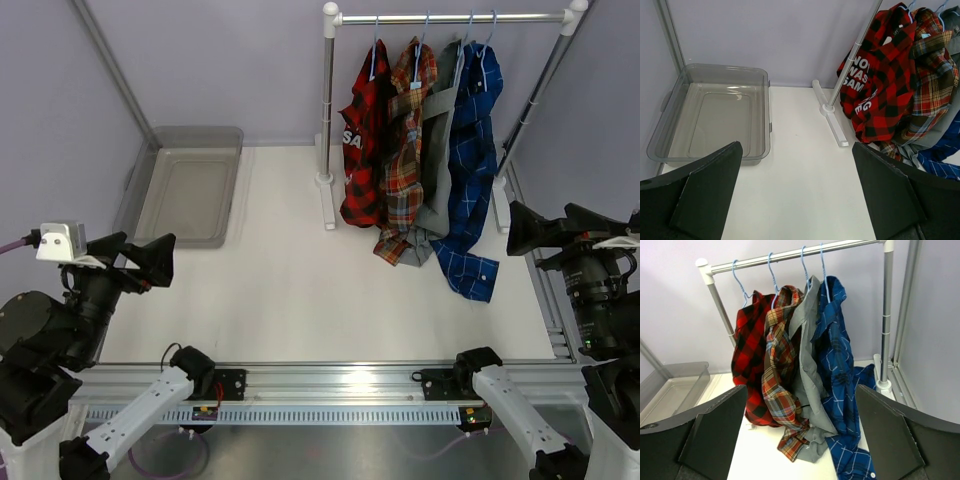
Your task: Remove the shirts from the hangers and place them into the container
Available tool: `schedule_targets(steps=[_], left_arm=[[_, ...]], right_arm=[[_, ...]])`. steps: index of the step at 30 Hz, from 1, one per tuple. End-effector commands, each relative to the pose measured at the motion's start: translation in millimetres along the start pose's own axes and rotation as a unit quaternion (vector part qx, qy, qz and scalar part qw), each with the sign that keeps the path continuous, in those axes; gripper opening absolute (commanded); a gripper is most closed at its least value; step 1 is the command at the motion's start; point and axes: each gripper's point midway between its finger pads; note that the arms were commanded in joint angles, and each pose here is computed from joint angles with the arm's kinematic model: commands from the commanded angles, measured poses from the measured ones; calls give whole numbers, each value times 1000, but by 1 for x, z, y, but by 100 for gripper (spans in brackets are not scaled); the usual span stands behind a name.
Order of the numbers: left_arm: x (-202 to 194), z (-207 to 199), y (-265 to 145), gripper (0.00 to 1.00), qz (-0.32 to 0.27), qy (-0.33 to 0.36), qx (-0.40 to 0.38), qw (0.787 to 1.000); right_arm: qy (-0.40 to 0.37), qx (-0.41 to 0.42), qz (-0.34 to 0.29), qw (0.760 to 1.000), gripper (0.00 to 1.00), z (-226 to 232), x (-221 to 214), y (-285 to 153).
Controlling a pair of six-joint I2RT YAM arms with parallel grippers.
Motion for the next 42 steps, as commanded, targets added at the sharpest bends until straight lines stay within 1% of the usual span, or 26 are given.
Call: schedule_targets(steps=[1, 5, 6, 11, 13, 17, 19, 20, 22, 23, 24, 25, 26, 27, 28, 29, 30, 31, 32, 33, 34, 35, 38, 39, 40, 42], left_arm=[[-5, -8, 11, 99, 11, -4, -7, 1000], [-15, -10, 21, 99, 30, -10, -3, 999], [-19, -11, 24, 99, 37, -10, -2, 999], [-31, -15, 36, 99, 60, -18, 1, 998], [-38, -16, 42, 99, 73, -20, 6, 997], [-52, -16, 54, 99, 93, -26, 20, 995], [-58, -18, 61, 99, 106, -27, 25, 994], [-60, -18, 64, 99, 109, -27, 26, 993], [-64, -21, 68, 99, 119, -31, 28, 992], [-67, -22, 72, 99, 125, -30, 30, 991], [-68, -24, 73, 99, 128, -34, 28, 991], [-68, -25, 74, 99, 130, -37, 28, 991], [-71, -25, 76, 99, 134, -38, 30, 990], [-72, -25, 77, 99, 135, -40, 30, 990], [-72, -26, 77, 99, 136, -43, 29, 989], [-73, -27, 76, 99, 138, -43, 26, 989], [-74, -26, 75, 99, 139, -43, 26, 989], [-75, -26, 74, 99, 139, -45, 24, 989], [-75, -25, 73, 99, 138, -47, 25, 989], [-74, -24, 69, 99, 134, -48, 23, 990], [-74, -23, 67, 99, 132, -49, 23, 990], [-73, -23, 65, 99, 130, -52, 22, 990], [-73, -18, 59, 99, 122, -55, 23, 991], [-71, -18, 56, 99, 118, -57, 21, 991], [-73, -17, 56, 99, 119, -57, 23, 991], [-73, -16, 54, 99, 118, -58, 20, 991]], right_arm=[[13, 39, 17, 999, 100, 17, -7, 11], [41, 67, 51, 996, 99, 33, -24, 21], [41, 89, 65, 993, 100, 42, -30, 22], [36, 139, 162, 976, 99, 68, -73, 47], [42, 151, 174, 972, 100, 76, -80, 60], [100, 172, 162, 966, 99, 98, -61, 96], [95, 164, 181, 965, 100, 106, -71, 124], [83, 153, 165, 971, 99, 110, -60, 132], [62, 142, 184, 971, 100, 124, -72, 159], [49, 122, 168, 977, 100, 122, -61, 168], [36, 130, 186, 973, 99, 143, -75, 183], [32, 126, 175, 976, 100, 147, -65, 191], [24, 105, 176, 978, 99, 147, -67, 200], [16, 100, 193, 976, 98, 161, -84, 215], [21, 72, 184, 980, 97, 158, -79, 226], [25, 63, 184, 981, 96, 161, -81, 234], [20, 57, 197, 979, 96, 169, -98, 248], [28, 55, 187, 980, 95, 174, -94, 257], [30, 50, 189, 980, 92, 177, -99, 265], [23, 45, 205, 977, 90, 185, -118, 278], [30, 32, 200, 979, 88, 184, -113, 285], [29, 25, 205, 978, 83, 186, -119, 291], [28, 15, 213, 976, 80, 198, -137, 313], [22, 13, 224, 974, 79, 203, -153, 321], [26, 13, 219, 975, 77, 206, -151, 326], [20, 8, 229, 973, 72, 211, -167, 334]])
Point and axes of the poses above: each gripper's point midway between its finger pads, its own y axis out along the fingers, its own z axis along the line the jaws close on, x = y × z, and after that the axes turned 12 degrees about -y, right-handed
